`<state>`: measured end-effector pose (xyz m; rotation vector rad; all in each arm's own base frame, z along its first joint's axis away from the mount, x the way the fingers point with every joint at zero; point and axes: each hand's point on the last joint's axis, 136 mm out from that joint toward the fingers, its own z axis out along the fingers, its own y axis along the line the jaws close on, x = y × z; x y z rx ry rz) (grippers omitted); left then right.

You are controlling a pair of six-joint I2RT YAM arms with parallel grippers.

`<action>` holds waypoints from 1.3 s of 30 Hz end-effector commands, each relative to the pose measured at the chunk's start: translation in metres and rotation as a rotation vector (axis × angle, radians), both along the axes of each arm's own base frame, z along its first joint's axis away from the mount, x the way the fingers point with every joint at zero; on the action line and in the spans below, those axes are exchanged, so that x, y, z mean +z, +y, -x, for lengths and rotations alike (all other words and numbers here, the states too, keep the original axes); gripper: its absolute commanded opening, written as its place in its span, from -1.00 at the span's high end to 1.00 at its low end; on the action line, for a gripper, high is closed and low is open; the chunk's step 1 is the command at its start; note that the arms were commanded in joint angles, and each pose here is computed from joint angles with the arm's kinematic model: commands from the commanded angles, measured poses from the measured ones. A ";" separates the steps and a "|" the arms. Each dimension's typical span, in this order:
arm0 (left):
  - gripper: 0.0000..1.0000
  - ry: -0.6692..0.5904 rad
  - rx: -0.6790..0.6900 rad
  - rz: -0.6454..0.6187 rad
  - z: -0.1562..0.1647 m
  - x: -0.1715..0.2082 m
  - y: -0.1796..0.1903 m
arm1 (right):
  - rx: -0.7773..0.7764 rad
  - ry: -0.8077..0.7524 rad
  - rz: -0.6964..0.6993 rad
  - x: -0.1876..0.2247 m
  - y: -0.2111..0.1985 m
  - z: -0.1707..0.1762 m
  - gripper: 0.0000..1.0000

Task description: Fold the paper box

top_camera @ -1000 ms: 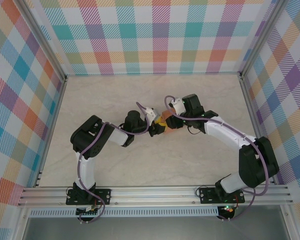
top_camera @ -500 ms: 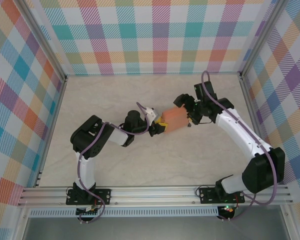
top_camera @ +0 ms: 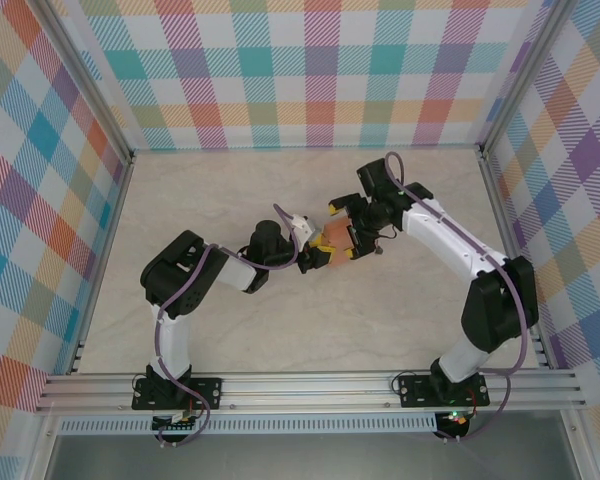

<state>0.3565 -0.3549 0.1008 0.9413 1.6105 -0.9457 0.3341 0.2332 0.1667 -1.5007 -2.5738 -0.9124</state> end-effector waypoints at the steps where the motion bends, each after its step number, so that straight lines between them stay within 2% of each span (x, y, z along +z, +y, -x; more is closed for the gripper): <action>1: 0.14 -0.068 -0.011 0.050 -0.006 0.034 -0.003 | -0.023 0.038 0.020 -0.011 0.003 -0.002 -0.85; 9: 0.14 -0.063 -0.014 0.056 -0.006 0.035 -0.003 | -0.002 -0.012 0.065 -0.024 0.003 -0.011 -0.77; 18: 0.14 -0.050 -0.006 0.068 -0.008 0.038 -0.004 | -0.011 -0.002 0.110 -0.035 -0.009 0.005 -0.37; 26: 0.14 -0.037 -0.001 0.093 -0.011 0.042 -0.005 | -0.019 0.011 0.144 -0.048 -0.021 0.021 -0.24; 34: 0.15 -0.039 -0.002 0.093 -0.011 0.042 -0.005 | -0.052 0.023 0.176 -0.056 -0.042 0.042 -0.26; 39: 0.15 -0.048 -0.001 0.068 -0.010 0.037 -0.003 | -0.035 0.011 0.132 -0.039 -0.062 0.032 -0.51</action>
